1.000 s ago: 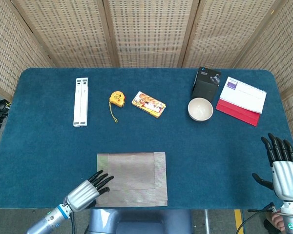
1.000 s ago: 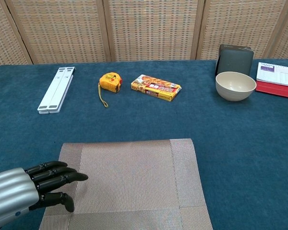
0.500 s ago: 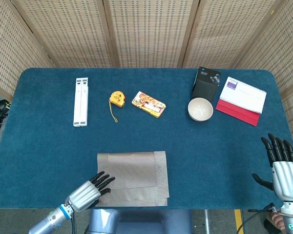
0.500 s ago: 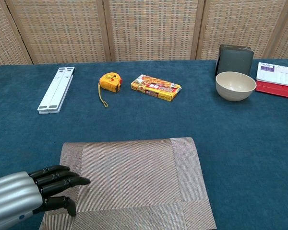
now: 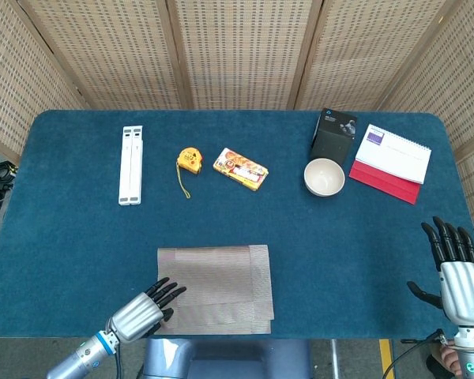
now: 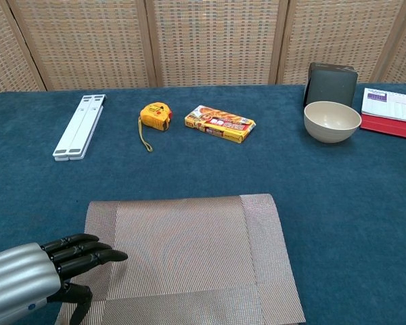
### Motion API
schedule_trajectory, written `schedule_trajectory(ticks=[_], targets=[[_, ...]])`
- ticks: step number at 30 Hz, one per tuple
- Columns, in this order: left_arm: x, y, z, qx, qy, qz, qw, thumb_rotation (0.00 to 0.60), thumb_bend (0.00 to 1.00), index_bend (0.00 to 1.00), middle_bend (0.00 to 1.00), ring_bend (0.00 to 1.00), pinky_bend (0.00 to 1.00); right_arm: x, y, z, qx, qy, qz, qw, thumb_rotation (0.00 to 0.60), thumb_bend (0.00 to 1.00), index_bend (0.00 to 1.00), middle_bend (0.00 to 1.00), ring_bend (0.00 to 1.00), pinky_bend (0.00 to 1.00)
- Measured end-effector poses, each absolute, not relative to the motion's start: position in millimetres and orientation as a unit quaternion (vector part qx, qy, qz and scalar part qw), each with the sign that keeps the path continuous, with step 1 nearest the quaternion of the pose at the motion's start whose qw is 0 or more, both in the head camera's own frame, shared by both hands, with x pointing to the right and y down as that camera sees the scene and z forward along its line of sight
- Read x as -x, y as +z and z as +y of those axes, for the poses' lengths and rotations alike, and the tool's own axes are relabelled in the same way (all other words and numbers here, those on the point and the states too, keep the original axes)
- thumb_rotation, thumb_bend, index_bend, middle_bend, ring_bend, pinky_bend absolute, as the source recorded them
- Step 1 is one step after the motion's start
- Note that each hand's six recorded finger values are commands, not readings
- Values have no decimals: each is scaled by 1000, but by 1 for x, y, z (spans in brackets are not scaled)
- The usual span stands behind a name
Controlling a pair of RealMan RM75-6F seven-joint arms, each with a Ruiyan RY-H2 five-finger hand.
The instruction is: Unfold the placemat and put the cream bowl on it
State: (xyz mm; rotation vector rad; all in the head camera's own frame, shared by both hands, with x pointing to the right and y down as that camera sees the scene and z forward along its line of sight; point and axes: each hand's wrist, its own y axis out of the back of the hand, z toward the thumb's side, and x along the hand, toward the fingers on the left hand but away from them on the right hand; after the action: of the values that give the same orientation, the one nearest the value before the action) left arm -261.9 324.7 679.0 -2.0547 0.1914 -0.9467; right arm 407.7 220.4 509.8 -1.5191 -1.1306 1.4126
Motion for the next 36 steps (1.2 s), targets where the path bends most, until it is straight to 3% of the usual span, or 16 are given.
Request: schedule_trajectory(ticks=[11,20,29,36], targets=[[260,680,324,821,-380,77,418,600,552,545,0,0,0,-407,510,220,596,552,-443,379,600,0,51,0,0,0],[256,677,318,840,-378,102,375,600,551,643,0,0,0,-407,510,220,598,550,-444,378,600,0,50,0,0,0],[243,672,280,860,-377,160,304,600,551,695,0,0,0,-407,513,221,596,555,-440,379,600,0,50,0,0,0],[226,666,221,866,-374,224,244,600,551,707,0,0,0,-409,519,220,591,566,-435,377,600,0,50,0,0,0]])
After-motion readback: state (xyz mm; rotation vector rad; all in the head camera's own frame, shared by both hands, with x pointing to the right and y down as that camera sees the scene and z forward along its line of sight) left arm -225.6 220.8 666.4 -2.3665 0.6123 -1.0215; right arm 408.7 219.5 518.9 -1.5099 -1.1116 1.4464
